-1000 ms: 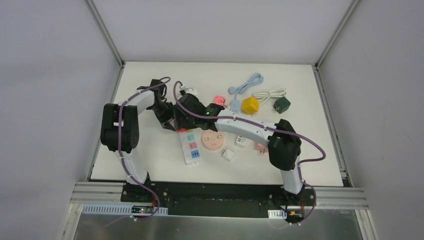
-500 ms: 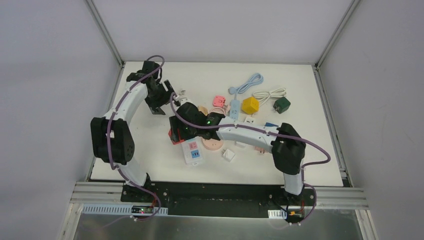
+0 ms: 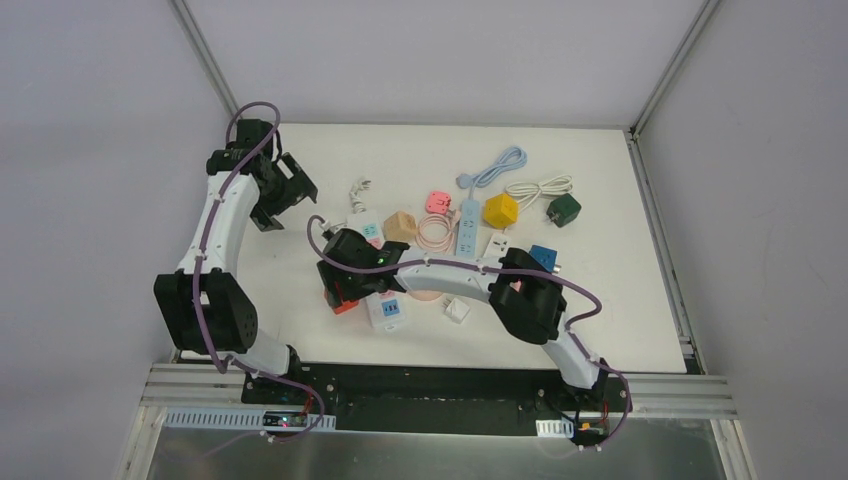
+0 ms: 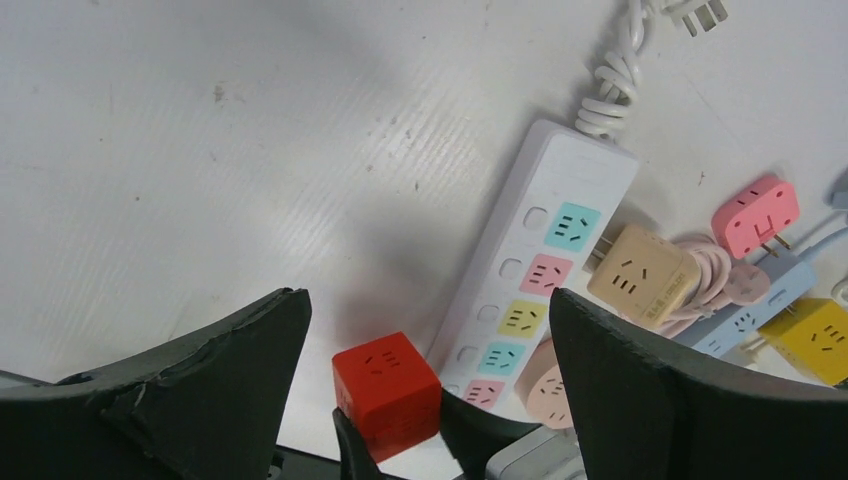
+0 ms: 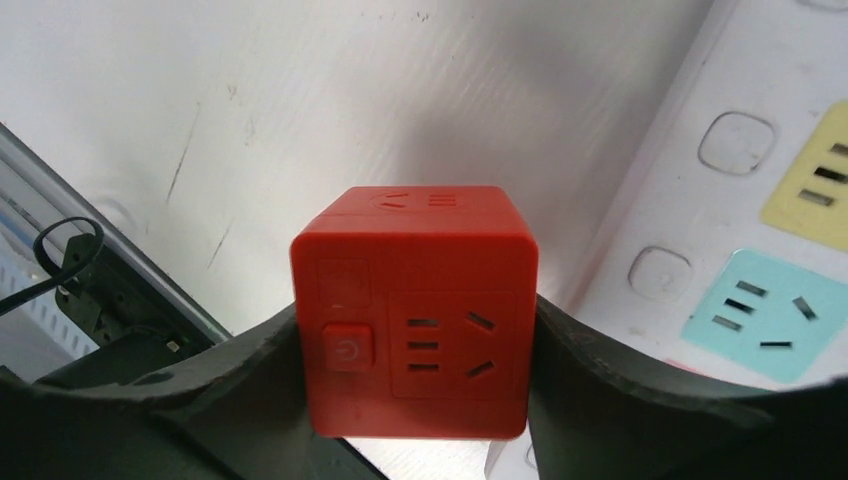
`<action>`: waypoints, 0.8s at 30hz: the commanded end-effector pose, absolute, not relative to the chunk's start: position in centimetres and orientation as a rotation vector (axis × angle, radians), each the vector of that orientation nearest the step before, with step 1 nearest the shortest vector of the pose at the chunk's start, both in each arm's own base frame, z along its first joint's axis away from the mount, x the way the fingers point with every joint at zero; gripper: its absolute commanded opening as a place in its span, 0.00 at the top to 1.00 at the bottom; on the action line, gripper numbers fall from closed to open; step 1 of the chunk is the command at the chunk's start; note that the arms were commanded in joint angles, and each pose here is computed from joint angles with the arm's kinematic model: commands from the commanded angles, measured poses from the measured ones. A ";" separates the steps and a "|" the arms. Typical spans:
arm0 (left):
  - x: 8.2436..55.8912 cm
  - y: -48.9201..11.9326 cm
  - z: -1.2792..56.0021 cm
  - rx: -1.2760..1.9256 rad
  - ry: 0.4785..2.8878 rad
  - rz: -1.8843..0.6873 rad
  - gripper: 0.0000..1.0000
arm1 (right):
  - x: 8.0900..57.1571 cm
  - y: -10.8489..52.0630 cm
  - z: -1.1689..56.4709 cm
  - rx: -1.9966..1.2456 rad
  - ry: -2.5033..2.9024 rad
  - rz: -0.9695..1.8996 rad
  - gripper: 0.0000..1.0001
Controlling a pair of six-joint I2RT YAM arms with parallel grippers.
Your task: Pull the plug off the socket
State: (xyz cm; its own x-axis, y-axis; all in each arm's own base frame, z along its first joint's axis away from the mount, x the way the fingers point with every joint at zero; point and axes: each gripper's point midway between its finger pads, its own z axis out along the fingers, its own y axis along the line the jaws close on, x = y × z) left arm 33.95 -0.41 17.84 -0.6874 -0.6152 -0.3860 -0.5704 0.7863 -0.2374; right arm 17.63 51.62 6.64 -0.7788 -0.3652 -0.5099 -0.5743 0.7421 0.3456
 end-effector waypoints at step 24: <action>28.0 -4.3 26.9 -0.540 2.350 -0.448 0.01 | 25.8 36.8 24.5 -0.060 2.072 0.375 0.00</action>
State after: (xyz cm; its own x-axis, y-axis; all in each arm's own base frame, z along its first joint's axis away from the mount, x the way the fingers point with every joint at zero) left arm 30.45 -2.47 23.36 -0.6926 -0.5448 -0.4728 -0.4057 0.8361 -0.3692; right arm 22.49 45.06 19.31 -0.6520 -0.0749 -0.7545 -0.4235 0.8613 0.2805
